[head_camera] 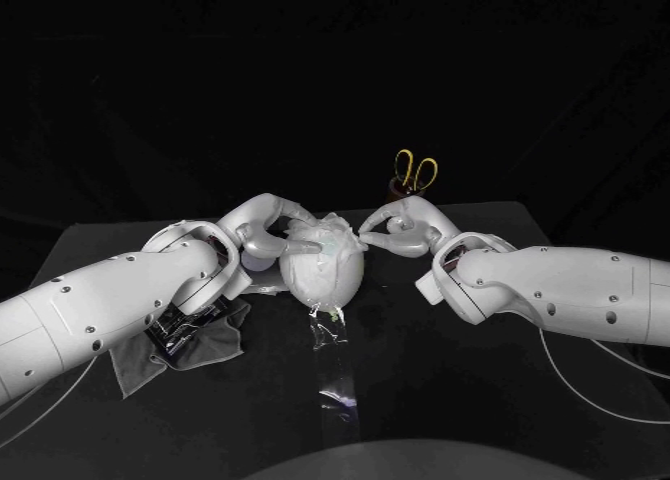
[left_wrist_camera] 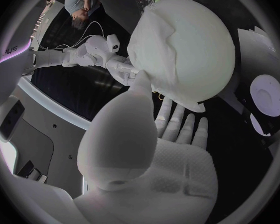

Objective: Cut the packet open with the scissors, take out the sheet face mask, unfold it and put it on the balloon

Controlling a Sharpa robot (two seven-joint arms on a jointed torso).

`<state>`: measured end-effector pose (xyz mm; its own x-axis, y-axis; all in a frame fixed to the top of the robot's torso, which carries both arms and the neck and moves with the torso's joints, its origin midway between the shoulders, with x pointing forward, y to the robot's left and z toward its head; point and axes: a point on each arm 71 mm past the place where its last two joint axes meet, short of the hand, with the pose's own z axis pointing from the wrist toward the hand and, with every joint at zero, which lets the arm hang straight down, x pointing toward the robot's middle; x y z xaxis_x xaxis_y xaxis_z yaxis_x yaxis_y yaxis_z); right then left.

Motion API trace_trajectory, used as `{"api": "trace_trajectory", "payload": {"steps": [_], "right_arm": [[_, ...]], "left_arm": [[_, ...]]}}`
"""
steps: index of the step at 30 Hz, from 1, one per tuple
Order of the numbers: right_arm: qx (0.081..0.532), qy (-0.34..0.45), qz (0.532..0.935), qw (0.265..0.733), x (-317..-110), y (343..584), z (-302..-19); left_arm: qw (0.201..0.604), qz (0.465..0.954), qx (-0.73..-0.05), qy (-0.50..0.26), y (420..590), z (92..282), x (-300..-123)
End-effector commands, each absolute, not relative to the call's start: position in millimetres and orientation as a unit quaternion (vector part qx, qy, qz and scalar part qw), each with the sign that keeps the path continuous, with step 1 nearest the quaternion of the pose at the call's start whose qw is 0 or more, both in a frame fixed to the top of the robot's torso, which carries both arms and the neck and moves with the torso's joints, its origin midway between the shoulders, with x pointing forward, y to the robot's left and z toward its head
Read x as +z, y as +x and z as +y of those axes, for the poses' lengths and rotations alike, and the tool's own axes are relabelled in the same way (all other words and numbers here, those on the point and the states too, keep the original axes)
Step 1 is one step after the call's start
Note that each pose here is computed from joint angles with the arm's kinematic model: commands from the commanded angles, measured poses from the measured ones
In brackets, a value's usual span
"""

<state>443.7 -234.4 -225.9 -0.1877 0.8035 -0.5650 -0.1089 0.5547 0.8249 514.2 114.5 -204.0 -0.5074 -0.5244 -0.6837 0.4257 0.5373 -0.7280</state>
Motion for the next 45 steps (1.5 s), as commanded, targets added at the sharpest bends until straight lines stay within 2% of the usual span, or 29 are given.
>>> {"api": "trace_trajectory", "payload": {"steps": [1,15,45], "right_arm": [[0.398,0.263,0.654,0.588,-225,445,-233],[0.382,0.27,0.667,0.58,-232,456,-228],[0.386,0.256,0.681,0.567,-234,457,-215]], "left_arm": [[0.487,0.729,-0.48,-0.032,513.2,112.8,-205.3],[0.486,0.729,-0.482,-0.035,512.7,112.4,-205.2],[0.483,0.728,-0.485,-0.037,512.0,110.9,-204.9]]}}
